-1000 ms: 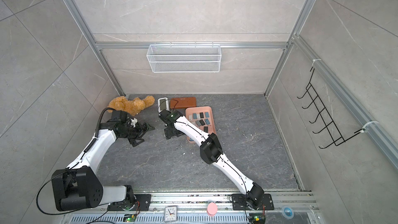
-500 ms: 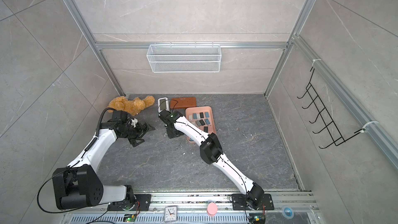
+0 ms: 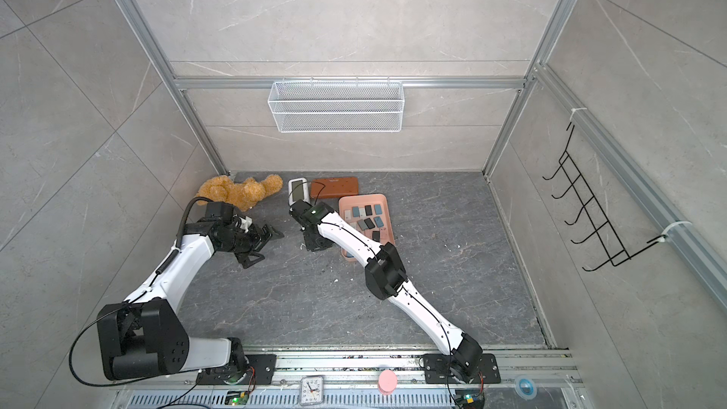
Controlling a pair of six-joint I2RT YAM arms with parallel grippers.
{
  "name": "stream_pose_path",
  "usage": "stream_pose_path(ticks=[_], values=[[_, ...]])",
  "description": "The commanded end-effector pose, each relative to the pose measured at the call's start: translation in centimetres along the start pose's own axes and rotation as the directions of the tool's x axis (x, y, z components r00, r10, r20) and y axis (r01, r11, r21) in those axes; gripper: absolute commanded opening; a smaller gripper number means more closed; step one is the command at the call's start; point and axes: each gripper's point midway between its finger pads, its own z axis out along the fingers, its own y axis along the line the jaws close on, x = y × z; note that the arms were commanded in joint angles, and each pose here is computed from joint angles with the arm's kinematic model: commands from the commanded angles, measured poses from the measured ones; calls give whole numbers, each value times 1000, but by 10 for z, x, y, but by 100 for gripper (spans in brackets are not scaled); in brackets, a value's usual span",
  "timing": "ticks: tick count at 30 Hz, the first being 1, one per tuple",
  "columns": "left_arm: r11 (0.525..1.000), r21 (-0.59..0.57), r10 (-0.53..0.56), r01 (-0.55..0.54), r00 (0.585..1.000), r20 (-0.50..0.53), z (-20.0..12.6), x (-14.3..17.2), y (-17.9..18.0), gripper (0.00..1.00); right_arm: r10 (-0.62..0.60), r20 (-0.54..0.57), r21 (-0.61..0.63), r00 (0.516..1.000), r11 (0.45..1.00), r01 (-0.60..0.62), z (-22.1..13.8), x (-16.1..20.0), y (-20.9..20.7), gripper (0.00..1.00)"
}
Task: Put the eraser in the storage box
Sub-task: Pick up the eraser from the center of the board, then place the eraser in the storage box.
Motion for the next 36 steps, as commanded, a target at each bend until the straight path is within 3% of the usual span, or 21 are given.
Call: stream_pose_path(ticks=[1, 18, 28, 36], values=[[999, 39, 27, -27, 1000, 8, -8, -2, -10, 99, 31, 9, 30, 999, 999, -31, -20, -2, -11, 9], [994, 105, 26, -26, 1000, -1, -8, -6, -31, 99, 53, 109, 21, 993, 998, -55, -95, -19, -22, 7], [988, 132, 78, -76, 997, -12, -3, -1, -54, 99, 26, 115, 123, 993, 992, -40, -115, -21, -75, 8], [986, 133, 106, -102, 994, -22, 0, 6, -61, 99, 153, 113, 77, 982, 984, -162, -105, 6, -134, 11]])
